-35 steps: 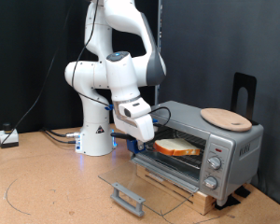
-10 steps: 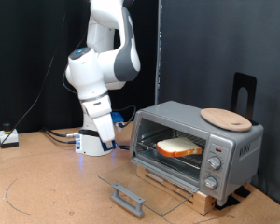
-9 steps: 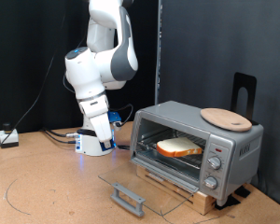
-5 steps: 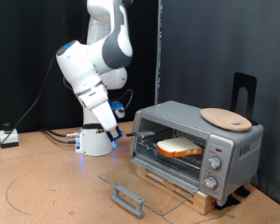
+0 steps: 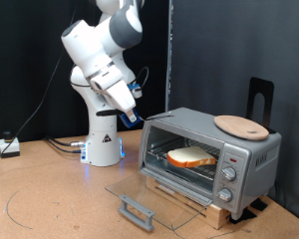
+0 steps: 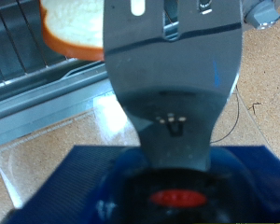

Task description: Make a piece of toast with the oven

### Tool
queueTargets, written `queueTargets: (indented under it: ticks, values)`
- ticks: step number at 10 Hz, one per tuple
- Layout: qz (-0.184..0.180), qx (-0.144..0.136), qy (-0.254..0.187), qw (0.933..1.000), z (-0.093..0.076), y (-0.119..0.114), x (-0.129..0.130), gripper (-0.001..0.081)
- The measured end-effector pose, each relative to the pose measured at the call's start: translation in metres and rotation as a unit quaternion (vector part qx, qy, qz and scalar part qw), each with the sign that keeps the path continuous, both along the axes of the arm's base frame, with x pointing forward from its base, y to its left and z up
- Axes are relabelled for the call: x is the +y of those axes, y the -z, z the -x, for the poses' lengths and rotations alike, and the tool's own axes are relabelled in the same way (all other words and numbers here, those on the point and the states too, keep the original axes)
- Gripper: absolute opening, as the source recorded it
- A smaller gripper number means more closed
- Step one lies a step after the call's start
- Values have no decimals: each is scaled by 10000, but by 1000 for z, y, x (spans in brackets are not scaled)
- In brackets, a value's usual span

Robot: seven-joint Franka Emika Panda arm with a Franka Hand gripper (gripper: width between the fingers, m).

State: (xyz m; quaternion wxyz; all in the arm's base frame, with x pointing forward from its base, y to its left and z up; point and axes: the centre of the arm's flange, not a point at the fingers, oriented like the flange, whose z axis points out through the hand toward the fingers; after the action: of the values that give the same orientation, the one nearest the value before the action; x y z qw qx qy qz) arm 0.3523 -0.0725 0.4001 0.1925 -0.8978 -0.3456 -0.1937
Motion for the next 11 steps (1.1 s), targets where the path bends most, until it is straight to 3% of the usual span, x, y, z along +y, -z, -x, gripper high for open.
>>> queueTargets:
  ticks: [2,4,6,11]
  values:
    - [62,60,18,10000,2,-3,5,395]
    - [-423,108,53,9990,2,-1,18,395]
    - [-849,162,-237,9960,1,-4,48,395]
    - [-804,485,-1108,9894,11,-8,127,395]
